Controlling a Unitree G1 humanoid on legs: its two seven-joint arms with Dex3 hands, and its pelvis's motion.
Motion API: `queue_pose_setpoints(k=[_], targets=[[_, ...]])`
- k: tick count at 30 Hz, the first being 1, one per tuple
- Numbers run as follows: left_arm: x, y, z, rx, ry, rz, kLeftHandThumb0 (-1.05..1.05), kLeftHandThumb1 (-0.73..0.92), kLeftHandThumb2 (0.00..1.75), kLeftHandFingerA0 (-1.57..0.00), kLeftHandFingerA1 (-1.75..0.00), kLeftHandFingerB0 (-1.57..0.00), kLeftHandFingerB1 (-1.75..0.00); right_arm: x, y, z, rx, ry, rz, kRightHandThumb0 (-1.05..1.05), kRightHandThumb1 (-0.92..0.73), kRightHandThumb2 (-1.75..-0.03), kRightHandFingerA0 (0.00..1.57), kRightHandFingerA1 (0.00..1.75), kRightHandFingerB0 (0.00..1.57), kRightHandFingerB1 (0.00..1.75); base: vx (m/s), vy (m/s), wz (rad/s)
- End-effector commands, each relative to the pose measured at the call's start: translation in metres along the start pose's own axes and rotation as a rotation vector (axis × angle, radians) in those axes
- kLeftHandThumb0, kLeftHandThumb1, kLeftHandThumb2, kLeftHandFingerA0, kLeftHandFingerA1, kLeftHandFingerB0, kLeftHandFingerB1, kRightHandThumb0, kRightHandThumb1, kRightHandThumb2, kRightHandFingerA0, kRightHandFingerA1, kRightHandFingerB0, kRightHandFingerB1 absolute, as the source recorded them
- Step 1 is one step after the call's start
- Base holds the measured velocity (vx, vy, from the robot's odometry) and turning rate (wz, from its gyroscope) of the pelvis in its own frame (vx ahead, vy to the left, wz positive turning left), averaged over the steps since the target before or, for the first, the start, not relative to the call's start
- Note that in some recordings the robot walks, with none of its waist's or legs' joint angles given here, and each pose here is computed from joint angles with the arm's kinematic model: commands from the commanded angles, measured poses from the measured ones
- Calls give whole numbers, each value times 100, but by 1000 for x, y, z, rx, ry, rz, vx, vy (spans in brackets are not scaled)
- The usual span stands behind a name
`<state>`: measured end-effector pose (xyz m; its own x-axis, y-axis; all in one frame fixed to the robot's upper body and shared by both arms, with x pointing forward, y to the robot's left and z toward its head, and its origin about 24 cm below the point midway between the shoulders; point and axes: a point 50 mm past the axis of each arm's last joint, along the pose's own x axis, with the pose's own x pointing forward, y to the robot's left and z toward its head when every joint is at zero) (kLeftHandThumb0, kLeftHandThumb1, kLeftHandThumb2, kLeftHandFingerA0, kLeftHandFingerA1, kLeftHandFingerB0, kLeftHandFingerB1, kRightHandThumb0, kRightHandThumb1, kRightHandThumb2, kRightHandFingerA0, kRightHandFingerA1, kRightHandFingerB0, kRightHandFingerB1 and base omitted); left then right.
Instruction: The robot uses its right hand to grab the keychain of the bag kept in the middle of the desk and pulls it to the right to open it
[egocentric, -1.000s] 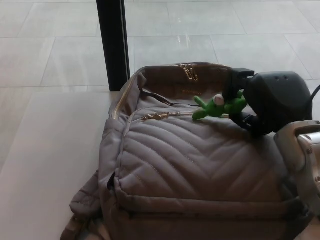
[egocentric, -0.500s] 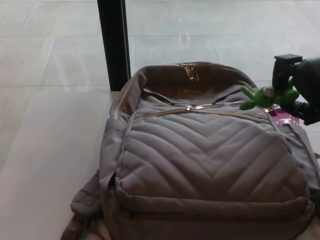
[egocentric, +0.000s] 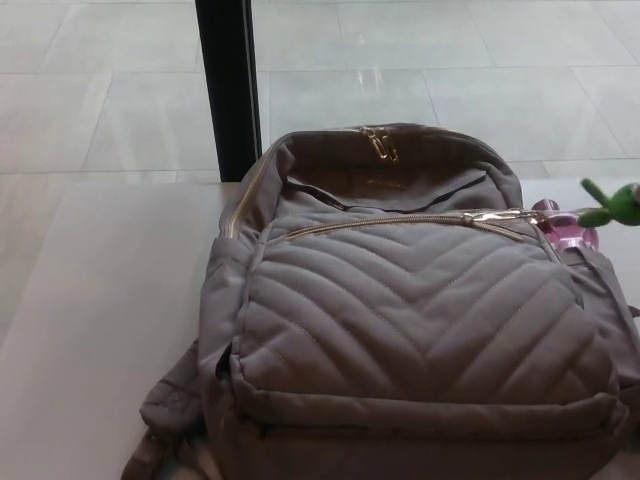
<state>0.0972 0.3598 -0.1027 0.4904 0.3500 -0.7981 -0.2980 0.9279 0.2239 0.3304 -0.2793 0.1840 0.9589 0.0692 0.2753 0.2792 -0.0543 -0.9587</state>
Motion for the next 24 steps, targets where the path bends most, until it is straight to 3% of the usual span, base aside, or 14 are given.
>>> queue_pose_setpoints(k=[1,5,6,7,8,10,11,13,14,15,16,18,23,24], targets=[[-2,7,-2,-17,8,17,-95,91,87,-68,-79,-64,-58,-19,-5,-46,-67,126,19,-23,-53,-96,86,175,68,151,0,0,0],[-3,8,-3,-1,1,13,-94,92,88,-66,-78,-61,-58,-25,-6,-56,-66,158,42,-24,-66,-85,84,175,66,149,0,0,0],[-4,10,-4,-19,7,10,-87,81,123,-65,-77,-60,-64,-29,-6,-63,-88,176,33,-24,-65,-74,81,175,66,150,0,0,0],[-4,10,-4,-22,9,6,-96,92,86,-62,-75,-60,-58,-31,-6,-64,-77,183,40,-23,-66,-75,80,174,65,149,0,0,0],[-4,10,-4,-24,14,10,-89,80,121,-65,-78,-62,-64,-33,-5,-66,-58,197,41,-20,-63,-83,82,174,68,145,0,0,0],[-4,10,-5,-16,17,15,-88,81,120,-67,-78,-62,-64,-35,-3,-60,17,160,31,-21,-56,-97,88,175,74,144,0,0,0],[-4,10,-5,-15,16,15,-96,92,86,-64,-74,-60,-56,-36,-2,-56,62,137,40,-23,-64,-84,90,169,79,108,0,0,0],[-4,10,-6,-18,17,14,-96,92,86,-64,-74,-60,-56,-37,-2,-54,87,128,63,-23,-64,-84,90,169,79,108,0,0,0],[-4,10,-5,-25,18,16,-89,82,123,-68,-77,-61,-63,-37,-1,-50,122,107,119,-28,-76,-72,92,164,70,67,0,0,0],[-4,9,-7,-15,21,18,-96,92,87,-66,-73,-63,-56,-38,-2,-47,169,94,189,-36,-72,-61,89,117,43,41,0,0,0],[-4,10,-8,-28,23,29,-92,92,80,-69,-72,-67,-58,-42,0,-42,190,47,302,-72,-55,-88,33,54,0,13,0,0,0],[-4,9,-9,-55,30,20,-96,92,85,-66,-77,-63,-59,-48,1,-36,251,57,411,-105,-62,-95,0,5,0,2,0,0,0],[-5,11,-12,-45,31,29,-97,92,85,-74,-80,-67,-60,-54,1,-40,371,91,485,-105,-60,-99,0,14,0,0,0,0,0],[-5,11,-11,-30,29,32,-98,92,85,-75,-81,-65,-58,-55,-1,-42,401,110,498,-94,-61,-59,0,0,0,0,0,0,0]])
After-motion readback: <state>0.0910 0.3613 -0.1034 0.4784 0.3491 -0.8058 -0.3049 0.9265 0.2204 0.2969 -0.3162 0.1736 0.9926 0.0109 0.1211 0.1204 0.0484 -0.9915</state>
